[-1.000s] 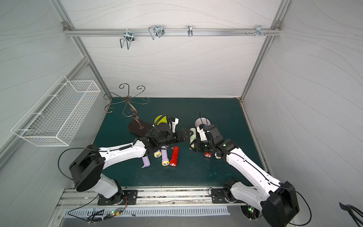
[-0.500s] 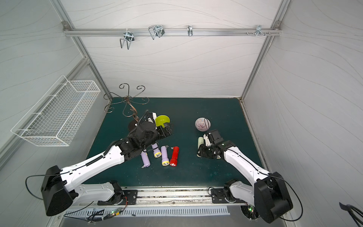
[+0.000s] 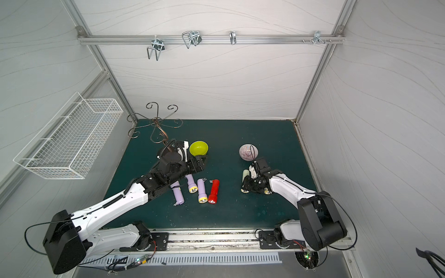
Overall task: Close the plug at the bottom of the flashlight
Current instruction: Place the flashlight at the center of the board.
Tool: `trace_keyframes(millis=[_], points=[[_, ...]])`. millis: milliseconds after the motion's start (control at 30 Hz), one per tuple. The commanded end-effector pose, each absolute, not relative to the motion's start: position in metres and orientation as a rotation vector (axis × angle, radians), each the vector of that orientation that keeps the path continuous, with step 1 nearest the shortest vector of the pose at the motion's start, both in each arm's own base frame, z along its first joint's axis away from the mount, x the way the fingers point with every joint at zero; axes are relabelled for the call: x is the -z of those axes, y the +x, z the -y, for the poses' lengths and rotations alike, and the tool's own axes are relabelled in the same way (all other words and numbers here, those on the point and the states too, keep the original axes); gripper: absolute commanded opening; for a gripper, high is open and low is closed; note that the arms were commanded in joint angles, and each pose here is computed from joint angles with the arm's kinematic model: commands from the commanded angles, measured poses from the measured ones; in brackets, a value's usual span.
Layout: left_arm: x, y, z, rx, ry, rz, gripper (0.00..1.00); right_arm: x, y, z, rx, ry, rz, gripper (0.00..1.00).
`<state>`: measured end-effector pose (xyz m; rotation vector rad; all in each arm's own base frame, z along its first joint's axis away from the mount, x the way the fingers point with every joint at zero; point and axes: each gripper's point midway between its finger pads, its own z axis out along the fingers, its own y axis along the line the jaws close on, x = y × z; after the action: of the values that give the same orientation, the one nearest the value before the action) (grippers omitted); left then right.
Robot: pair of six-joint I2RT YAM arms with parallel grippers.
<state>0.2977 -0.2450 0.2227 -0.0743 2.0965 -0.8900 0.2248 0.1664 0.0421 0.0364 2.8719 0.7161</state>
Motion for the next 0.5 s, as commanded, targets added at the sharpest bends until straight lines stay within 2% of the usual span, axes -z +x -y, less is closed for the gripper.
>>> trace_keyframes(millis=[0,100,233,267,333,467], points=[[-0.247,0.294,0.264,1.002,0.041,-2.023,0.91,-0.042,0.227,-0.167,-0.734,0.067,-2.864,0.24],[-0.248,0.29,0.268,1.015,0.078,-2.033,0.9,-0.042,0.226,-0.165,-0.723,0.07,-2.857,0.35],[-0.24,0.284,0.268,0.989,0.118,-2.105,0.89,-0.045,0.227,-0.163,-0.705,0.073,-2.848,0.6],[-0.236,0.282,0.268,0.986,0.121,-2.122,0.89,-0.047,0.228,-0.163,-0.71,0.068,-2.843,0.64],[-0.228,0.279,0.266,0.977,0.115,-2.154,0.89,-0.048,0.227,-0.163,-0.714,0.069,-2.839,0.68],[-0.21,0.271,0.263,0.951,0.12,-2.228,0.89,-0.057,0.226,-0.164,-0.737,0.061,-2.82,0.69]])
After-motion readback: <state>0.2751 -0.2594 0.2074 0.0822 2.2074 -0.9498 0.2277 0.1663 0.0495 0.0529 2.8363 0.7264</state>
